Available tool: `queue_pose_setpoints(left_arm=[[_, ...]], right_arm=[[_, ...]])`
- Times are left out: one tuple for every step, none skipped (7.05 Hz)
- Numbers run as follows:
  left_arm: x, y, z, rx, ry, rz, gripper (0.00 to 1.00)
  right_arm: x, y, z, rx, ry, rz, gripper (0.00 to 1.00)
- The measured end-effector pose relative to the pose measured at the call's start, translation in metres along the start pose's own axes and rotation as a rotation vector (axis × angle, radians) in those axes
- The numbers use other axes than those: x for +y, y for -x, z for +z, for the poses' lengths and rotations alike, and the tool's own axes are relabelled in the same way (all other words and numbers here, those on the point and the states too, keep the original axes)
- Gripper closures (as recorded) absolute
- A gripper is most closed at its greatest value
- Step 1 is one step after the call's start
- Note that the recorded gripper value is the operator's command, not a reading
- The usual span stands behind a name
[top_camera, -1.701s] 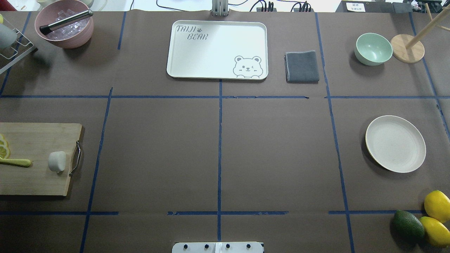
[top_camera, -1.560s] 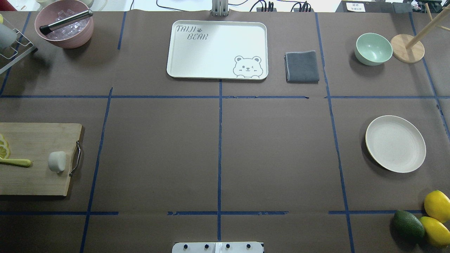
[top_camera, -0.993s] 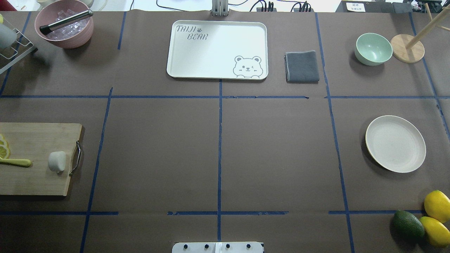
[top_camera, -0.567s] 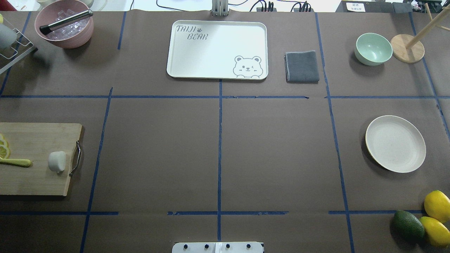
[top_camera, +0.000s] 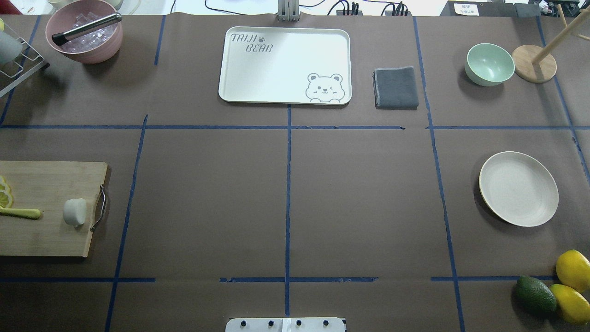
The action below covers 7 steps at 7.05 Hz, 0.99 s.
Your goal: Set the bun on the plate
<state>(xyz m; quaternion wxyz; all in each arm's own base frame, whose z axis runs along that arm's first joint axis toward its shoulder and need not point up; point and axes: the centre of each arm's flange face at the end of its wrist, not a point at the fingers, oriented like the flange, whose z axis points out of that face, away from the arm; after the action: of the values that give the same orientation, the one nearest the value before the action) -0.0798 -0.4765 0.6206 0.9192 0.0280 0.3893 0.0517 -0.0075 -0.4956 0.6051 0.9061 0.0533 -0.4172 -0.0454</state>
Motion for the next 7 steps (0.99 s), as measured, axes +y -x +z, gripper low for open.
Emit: queue_pose_setpoints(left_arm=[[0.001,0.0,0.0,0.0,0.0,0.001,0.0],[0.001,0.0,0.0,0.0,0.0,0.002,0.0],[0.001,0.0,0.0,0.0,-0.001,0.002,0.0],[0.001,0.0,0.0,0.0,-0.001,0.003,0.0],[0.001,0.0,0.0,0.0,-0.002,0.004,0.0],[0.001,-0.001,0.0,0.0,-0.002,0.004,0.0],[0.001,-0.001,0.0,-0.001,-0.005,0.007,0.0]], right_arm=[[0.015,0.012,0.019,-0.008,-0.04,0.022,0.02],[0.032,0.025,0.036,-0.032,-0.074,0.069,0.03],[0.044,0.04,0.051,-0.057,-0.087,0.119,0.04],[0.055,0.05,0.067,-0.064,-0.081,0.148,0.05],[0.063,0.053,0.082,-0.052,-0.068,0.157,0.06],[0.068,0.052,0.096,-0.033,-0.054,0.157,0.06],[0.073,0.05,0.108,-0.013,-0.037,0.154,0.07]])
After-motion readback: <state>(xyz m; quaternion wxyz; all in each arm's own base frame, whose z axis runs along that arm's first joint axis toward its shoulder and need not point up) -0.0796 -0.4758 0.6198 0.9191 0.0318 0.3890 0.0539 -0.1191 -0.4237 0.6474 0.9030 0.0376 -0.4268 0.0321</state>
